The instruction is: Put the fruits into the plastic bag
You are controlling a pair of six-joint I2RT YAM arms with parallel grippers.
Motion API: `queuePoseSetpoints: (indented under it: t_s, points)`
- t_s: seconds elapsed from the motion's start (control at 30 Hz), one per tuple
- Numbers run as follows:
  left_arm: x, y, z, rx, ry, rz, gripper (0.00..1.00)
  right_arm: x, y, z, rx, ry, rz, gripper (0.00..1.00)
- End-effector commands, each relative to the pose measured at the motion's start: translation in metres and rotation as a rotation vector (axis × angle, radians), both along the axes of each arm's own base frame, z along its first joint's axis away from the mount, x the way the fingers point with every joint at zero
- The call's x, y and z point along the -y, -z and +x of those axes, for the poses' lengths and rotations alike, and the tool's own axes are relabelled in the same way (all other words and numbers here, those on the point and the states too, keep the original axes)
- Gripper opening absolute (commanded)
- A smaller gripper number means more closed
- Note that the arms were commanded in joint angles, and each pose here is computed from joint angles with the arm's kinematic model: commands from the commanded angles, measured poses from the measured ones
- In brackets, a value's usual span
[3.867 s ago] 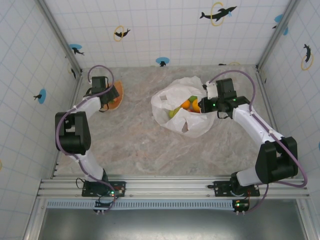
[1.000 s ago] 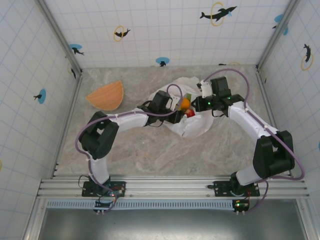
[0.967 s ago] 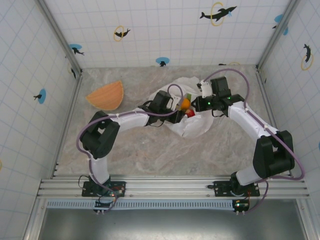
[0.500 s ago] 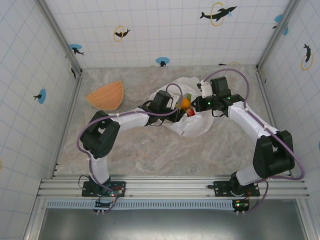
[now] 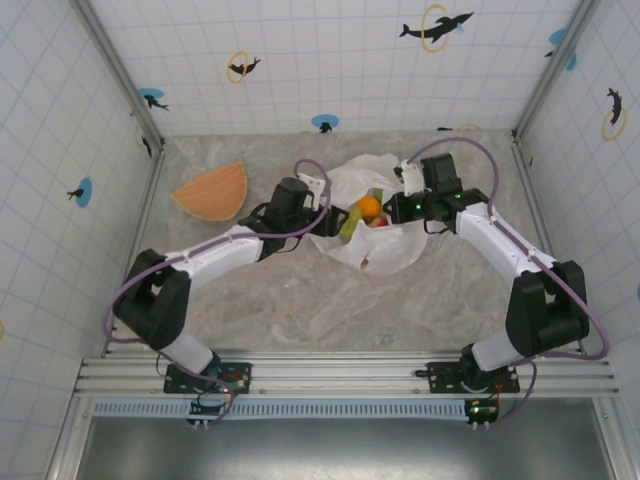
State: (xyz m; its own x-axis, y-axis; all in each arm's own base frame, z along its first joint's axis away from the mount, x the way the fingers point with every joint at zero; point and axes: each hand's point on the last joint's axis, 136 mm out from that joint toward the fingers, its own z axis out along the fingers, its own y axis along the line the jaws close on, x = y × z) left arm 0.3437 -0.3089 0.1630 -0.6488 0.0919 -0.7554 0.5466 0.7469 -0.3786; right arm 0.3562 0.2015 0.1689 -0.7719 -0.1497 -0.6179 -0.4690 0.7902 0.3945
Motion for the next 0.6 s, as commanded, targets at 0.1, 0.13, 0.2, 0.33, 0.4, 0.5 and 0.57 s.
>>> queuePoseSetpoints:
  t_s: [0.1, 0.13, 0.2, 0.33, 0.4, 0.5, 0.57]
  points:
    - [-0.052, -0.012, -0.007, 0.058, -0.147, 0.025, 0.75, -0.001, -0.008, 0.007, 0.023, -0.004, 0.0, 0.0]
    - [-0.057, -0.014, -0.011, 0.059, -0.16, 0.013, 0.75, -0.001, -0.007, 0.007, 0.021, -0.005, -0.001, 0.0]
    - [-0.065, -0.014, -0.017, 0.055, -0.184, -0.01, 0.75, -0.001, -0.006, 0.007, 0.019, -0.003, 0.0, 0.0]
    - [-0.079, 0.007, -0.024, -0.054, -0.266, -0.054, 0.79, -0.002, -0.005, 0.009, 0.018, 0.001, 0.004, 0.0]
    - [-0.08, 0.023, -0.026, -0.129, -0.283, -0.072, 0.8, -0.003, -0.005, 0.009, 0.018, -0.001, 0.008, 0.0]
    - [-0.07, 0.041, -0.029, -0.214, -0.265, -0.118, 0.81, -0.005, -0.005, 0.01, 0.018, -0.003, 0.011, 0.0]
    - [-0.057, 0.048, -0.031, -0.258, -0.222, -0.164, 0.81, -0.006, -0.005, 0.009, 0.017, -0.004, 0.011, 0.0]
